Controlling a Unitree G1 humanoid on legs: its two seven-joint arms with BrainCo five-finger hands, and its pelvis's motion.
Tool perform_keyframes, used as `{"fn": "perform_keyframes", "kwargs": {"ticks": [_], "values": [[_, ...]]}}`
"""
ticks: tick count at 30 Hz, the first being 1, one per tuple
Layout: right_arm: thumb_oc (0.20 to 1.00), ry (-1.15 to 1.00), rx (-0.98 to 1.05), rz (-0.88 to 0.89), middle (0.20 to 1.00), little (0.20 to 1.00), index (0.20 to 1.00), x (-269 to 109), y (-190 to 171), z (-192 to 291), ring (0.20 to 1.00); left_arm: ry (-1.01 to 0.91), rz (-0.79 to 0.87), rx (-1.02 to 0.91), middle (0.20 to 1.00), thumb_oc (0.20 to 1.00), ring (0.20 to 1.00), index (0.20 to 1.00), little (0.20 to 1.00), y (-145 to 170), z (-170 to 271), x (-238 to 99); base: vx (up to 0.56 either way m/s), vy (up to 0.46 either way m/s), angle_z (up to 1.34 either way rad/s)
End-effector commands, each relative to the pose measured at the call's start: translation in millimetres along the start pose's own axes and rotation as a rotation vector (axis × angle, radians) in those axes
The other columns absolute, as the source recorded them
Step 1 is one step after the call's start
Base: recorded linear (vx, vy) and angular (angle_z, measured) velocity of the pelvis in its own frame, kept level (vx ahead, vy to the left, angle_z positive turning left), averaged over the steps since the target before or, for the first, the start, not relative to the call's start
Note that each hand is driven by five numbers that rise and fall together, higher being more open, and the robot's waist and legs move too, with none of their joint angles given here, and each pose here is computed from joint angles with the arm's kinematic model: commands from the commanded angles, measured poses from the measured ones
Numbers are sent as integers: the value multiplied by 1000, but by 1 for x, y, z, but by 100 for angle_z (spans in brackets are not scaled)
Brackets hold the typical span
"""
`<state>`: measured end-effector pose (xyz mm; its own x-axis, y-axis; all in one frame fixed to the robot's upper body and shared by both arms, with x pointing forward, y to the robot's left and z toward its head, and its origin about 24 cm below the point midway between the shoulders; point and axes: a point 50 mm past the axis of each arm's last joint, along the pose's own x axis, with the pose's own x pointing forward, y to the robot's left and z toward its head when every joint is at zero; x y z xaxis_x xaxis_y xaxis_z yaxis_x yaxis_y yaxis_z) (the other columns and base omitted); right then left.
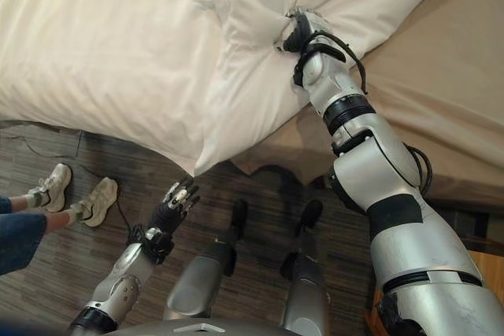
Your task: Making the bed.
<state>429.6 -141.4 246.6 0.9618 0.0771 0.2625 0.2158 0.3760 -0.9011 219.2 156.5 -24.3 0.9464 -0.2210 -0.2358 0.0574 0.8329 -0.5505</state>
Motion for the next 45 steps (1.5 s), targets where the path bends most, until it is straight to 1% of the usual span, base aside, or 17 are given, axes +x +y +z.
{"fn": "perform_keyframes", "kwargs": {"ticks": [1, 5, 11, 12, 13, 15, 16, 17, 18, 23, 24, 27, 30, 33, 39, 43, 45], "values": [[200, -38, -126, 257, 200, 200, 200, -16, 56, -1, 200, -93, -113, 46, 1000, 1000, 1000, 1000, 1000, -21, 20, 4, 14, 31, -5], [200, -56, -75, 196, 200, 200, 200, -19, 46, -10, 200, -102, -106, 27, 1000, 1000, 1000, 1000, 1000, -19, 22, 3, 5, 24, -3], [200, 61, 390, -39, 200, 200, 200, -50, 24, -68, 200, -122, -62, 11, 1000, 1000, 1000, 1000, 1000, -11, 25, 0, 12, 39, -3], [200, 86, 462, -79, 200, 200, 200, -61, 24, -81, 200, -120, -51, 8, 1000, 1000, 1000, 1000, 1000, -8, 25, -2, 70, 28, -24], [200, 161, 591, -142, 200, 200, 200, -94, 33, -112, 200, -116, -35, -6, 1000, 1000, 1000, 1000, 1000, -4, 24, -6, 61, 22, -22], [200, 162, 591, -143, 200, 200, 200, -95, 33, -113, 200, -115, -35, -5, 1000, 1000, 1000, 1000, 1000, -3, 24, -6, 52, 8, -11], [200, 301, 629, -217, 200, 200, 200, -131, 36, -156, 200, -108, -16, -19, 1000, 1000, 1000, 1000, 1000, 4, 23, -10, 114, -1, -18], [200, 421, 671, -304, 200, 200, 200, -151, 35, -185, 200, -93, -19, -17, 1000, 1000, 1000, 1000, 1000, 5, 20, -12, 144, 8, -19], [200, 511, 698, -321, 200, 200, 200, -171, 42, -204, 200, -90, -2, -38, 1000, 1000, 1000, 1000, 1000, 9, 18, -15, 116, 0, -3], [200, 887, 1012, -469, 200, 200, 200, -247, 81, -257, 200, -53, 12, -51, 1000, 1000, 1000, 1000, 1000, 13, 10, -19, 99, 18, 2], [1000, 1013, 1131, -449, 1000, 1000, 1000, -271, 104, -264, 1000, -41, 5, -67, 1000, 1000, 1000, 1000, 1000, 11, 7, -20, 77, 9, 4], [1000, 1119, 1143, -366, 1000, 1000, 1000, -292, 124, -266, 1000, -35, -1, -77, 1000, 1000, 1000, 1000, 1000, 10, 5, -20, 50, -10, -8], [1000, 1333, 1183, -370, 1000, 1000, 1000, -328, 145, -272, 1000, -21, -23, -81, 1000, 1000, 1000, 1000, 1000, 5, 1, -20, 54, -10, -5], [1000, 1465, 1183, -390, 1000, 1000, 1000, -356, 149, -276, 1000, -13, -43, -89, 1000, 1000, 1000, 1000, 1000, 0, -2, -18, 40, -17, -1], [1000, 1688, 1100, -693, 1000, 1000, 1000, -431, 114, -301, 1000, -21, -78, -63, 1000, 1000, 1000, 1000, 1000, -4, 2, -15, 38, -18, -4], [1000, 1750, 987, -781, 1000, 1000, 1000, -463, 89, -310, 1000, -30, -77, -59, 1000, 1000, 1000, 1000, 1000, -3, 5, -15, 15, -15, -9], [1000, 1743, 912, -766, 1000, 1000, 1000, -468, 77, -315, 1000, -31, -69, -53, 1000, 1000, 1000, 1000, 1000, -1, 6, -16, 17, -11, -5]]}}
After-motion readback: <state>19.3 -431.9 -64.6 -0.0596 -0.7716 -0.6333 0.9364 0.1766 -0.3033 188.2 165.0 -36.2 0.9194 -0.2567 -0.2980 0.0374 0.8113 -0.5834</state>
